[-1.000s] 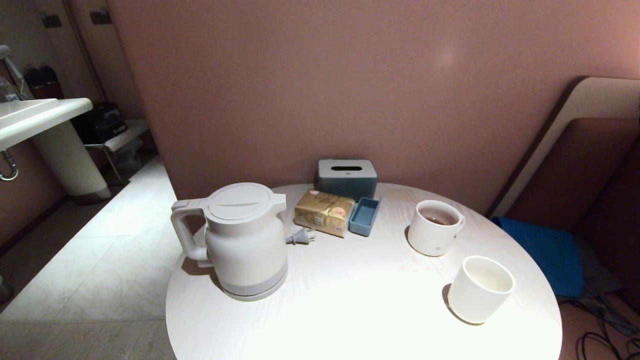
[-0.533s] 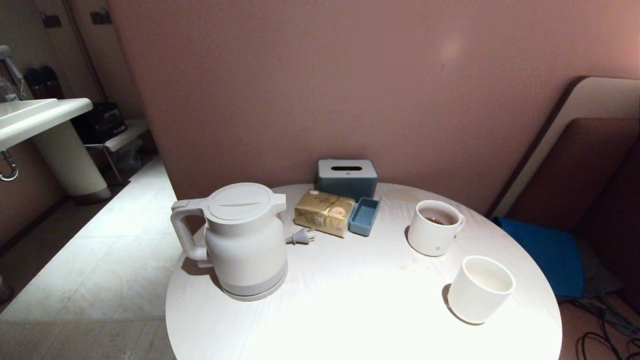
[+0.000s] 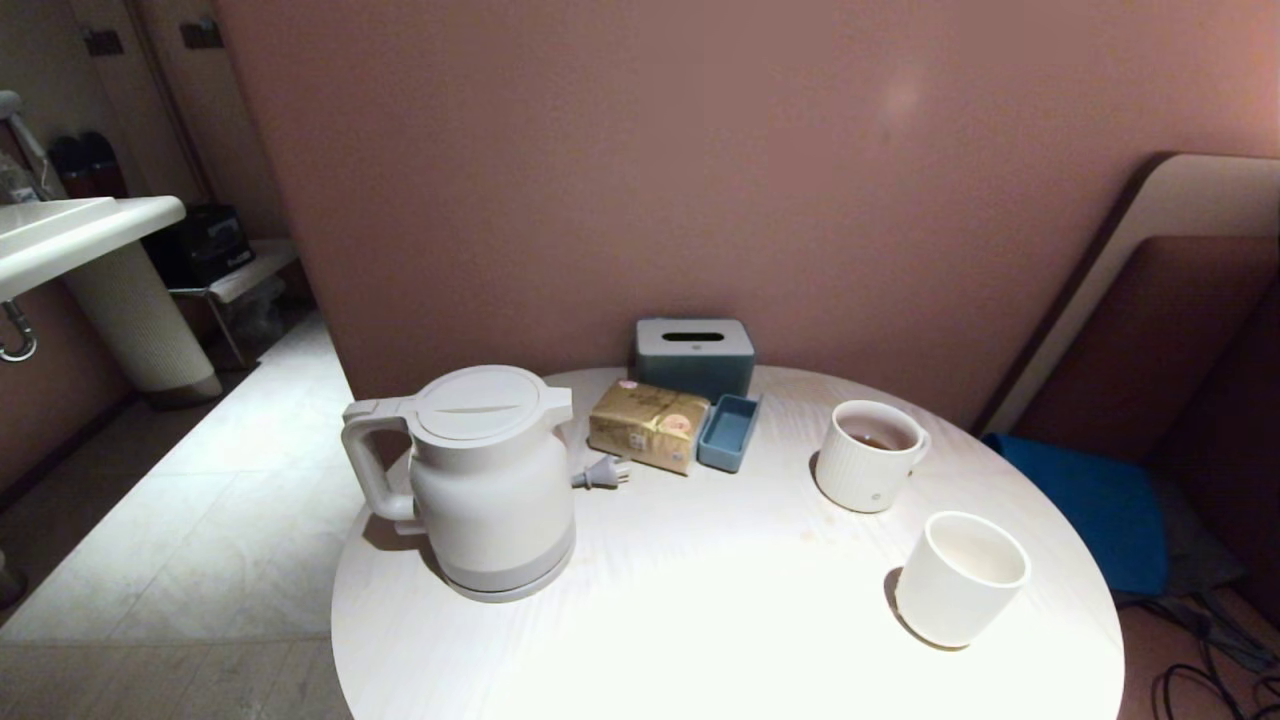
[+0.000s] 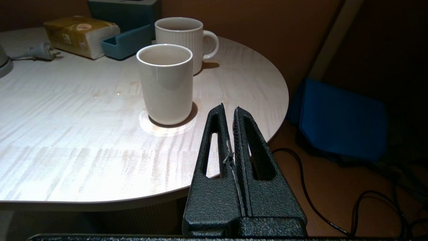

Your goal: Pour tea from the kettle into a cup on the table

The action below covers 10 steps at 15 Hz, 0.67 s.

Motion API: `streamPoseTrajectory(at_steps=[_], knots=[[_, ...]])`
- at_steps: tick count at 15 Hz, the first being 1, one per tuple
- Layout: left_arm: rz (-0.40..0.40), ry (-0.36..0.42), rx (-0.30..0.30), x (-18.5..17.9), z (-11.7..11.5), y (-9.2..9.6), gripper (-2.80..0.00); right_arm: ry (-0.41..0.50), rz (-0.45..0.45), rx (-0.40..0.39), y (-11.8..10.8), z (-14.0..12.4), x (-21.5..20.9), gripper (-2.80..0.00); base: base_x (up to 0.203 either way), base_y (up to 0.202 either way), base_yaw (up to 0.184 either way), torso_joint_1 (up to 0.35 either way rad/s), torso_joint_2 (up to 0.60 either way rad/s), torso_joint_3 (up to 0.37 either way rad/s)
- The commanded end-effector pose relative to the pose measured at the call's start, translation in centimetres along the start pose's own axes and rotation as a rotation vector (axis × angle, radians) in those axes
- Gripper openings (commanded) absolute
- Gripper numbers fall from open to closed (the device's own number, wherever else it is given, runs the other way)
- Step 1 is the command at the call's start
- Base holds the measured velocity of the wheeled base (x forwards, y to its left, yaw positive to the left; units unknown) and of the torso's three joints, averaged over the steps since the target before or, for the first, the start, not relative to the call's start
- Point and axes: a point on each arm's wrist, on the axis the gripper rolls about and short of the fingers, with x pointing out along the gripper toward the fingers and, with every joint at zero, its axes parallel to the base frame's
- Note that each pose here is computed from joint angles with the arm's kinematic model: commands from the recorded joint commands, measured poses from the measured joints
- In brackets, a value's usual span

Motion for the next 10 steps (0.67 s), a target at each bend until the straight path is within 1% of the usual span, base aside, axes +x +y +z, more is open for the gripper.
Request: streamPoseTrajectory(at_steps=[1,10], knots=[[0.001,0.0,0.0,0.01,0.01,0.0,-2.8,-0.001,0.001,0.001,0.0,0.0,0.0,-2.8,0.0,0.0,0.0,0.0,0.0,0.0],[0.001,0.001,0.0,0.01,0.0,0.0,-2.8,-0.001,0.001,0.004,0.0,0.0,0.0,-2.8,0.0,0.0,0.0,0.0,0.0,0.0]])
